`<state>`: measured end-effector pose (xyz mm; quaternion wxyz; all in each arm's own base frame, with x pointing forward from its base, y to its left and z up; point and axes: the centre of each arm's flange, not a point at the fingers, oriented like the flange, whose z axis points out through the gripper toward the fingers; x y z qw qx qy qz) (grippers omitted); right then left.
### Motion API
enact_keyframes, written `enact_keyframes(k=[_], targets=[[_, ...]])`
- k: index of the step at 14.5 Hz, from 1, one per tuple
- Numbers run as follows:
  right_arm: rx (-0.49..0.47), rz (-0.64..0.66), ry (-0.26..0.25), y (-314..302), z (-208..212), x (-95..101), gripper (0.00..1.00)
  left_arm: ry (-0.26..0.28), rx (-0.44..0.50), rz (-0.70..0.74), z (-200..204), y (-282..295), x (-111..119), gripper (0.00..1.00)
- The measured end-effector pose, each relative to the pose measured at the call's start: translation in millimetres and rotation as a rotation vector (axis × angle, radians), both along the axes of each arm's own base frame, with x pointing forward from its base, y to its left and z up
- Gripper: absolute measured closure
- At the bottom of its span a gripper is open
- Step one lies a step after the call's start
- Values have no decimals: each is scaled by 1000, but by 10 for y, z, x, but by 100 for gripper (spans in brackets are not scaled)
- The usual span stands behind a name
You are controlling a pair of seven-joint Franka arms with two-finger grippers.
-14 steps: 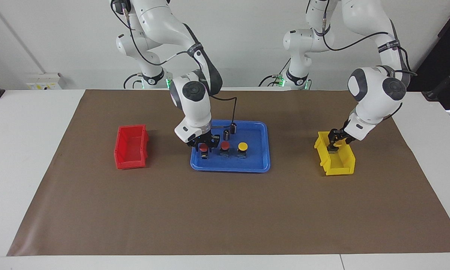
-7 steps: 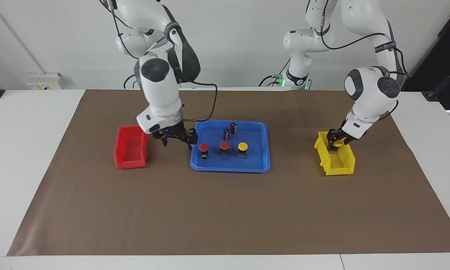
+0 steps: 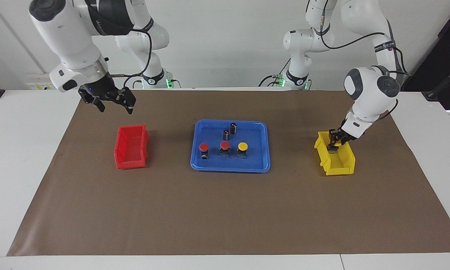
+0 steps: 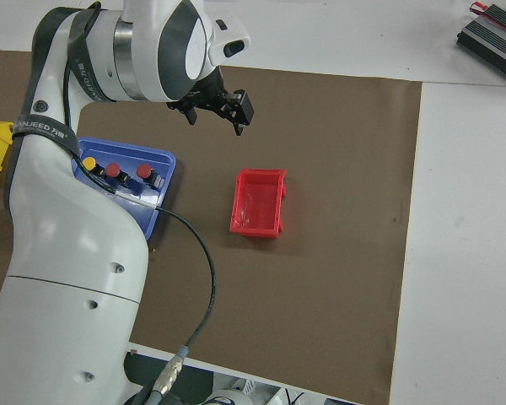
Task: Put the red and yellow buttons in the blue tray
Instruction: 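Carry the second yellow button into the tray with the left gripper and release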
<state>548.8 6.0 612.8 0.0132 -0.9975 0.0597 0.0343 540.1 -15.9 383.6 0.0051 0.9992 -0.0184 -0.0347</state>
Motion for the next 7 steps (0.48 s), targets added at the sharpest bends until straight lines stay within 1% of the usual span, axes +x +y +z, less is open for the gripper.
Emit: enact_keyframes(k=[1, 2, 3, 4, 5, 6, 7], targets=[[-5, 16, 2, -108, 93, -59, 0, 14, -1, -6, 224, -29, 42, 59], [-25, 34, 10, -177, 142, -99, 0, 20, -2, -15, 536, -88, 97, 59], [-50, 50, 21, -208, 163, -119, 0, 9, -2, -12, 877, -197, 150, 59], [-61, 62, 23, -211, 177, -117, 0, -28, -2, 14, 1198, -409, 202, 59], [-61, 65, 22, -214, 185, -111, 0, -70, -5, 46, 1379, -718, 227, 59], [-61, 64, 22, -227, 193, -111, 0, -96, -11, 66, 1418, -1125, 208, 59], [-59, 64, 24, -238, 198, -116, 0, -105, -17, 61, 1336, -1537, 162, 59]])
